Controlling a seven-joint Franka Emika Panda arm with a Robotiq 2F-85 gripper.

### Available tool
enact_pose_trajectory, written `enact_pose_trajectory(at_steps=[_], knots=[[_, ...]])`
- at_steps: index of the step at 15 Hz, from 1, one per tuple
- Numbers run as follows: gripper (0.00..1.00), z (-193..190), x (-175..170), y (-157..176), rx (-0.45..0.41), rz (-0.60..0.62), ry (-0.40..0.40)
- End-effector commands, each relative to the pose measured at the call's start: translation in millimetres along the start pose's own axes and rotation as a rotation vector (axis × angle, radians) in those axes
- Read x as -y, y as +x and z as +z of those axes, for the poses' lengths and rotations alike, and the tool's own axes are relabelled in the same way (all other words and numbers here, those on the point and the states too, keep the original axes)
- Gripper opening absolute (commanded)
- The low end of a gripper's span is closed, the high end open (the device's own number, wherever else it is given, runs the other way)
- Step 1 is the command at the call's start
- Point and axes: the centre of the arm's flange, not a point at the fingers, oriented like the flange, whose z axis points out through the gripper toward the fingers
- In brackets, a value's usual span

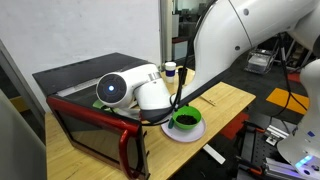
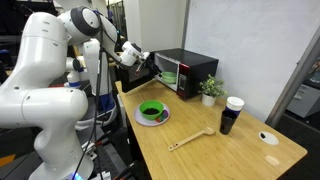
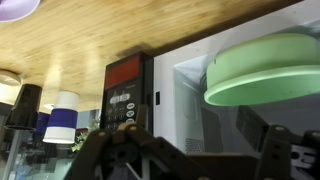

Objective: Place the light green bowl inside the microwave

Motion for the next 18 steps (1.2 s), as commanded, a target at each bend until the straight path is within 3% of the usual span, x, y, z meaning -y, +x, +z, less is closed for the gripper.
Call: enact_pose_trajectory(at_steps=[1,6,11,18], knots=[[0.92,-14,-32,-4,0.036,0.004,0.019],[0.90,-26,-52,-1,0.067,0.036,0.060],[0.89,-40,-76,25,0.164,0.098,0.097],[0.88,-37,-102,85,0.462,0.219,0.134]])
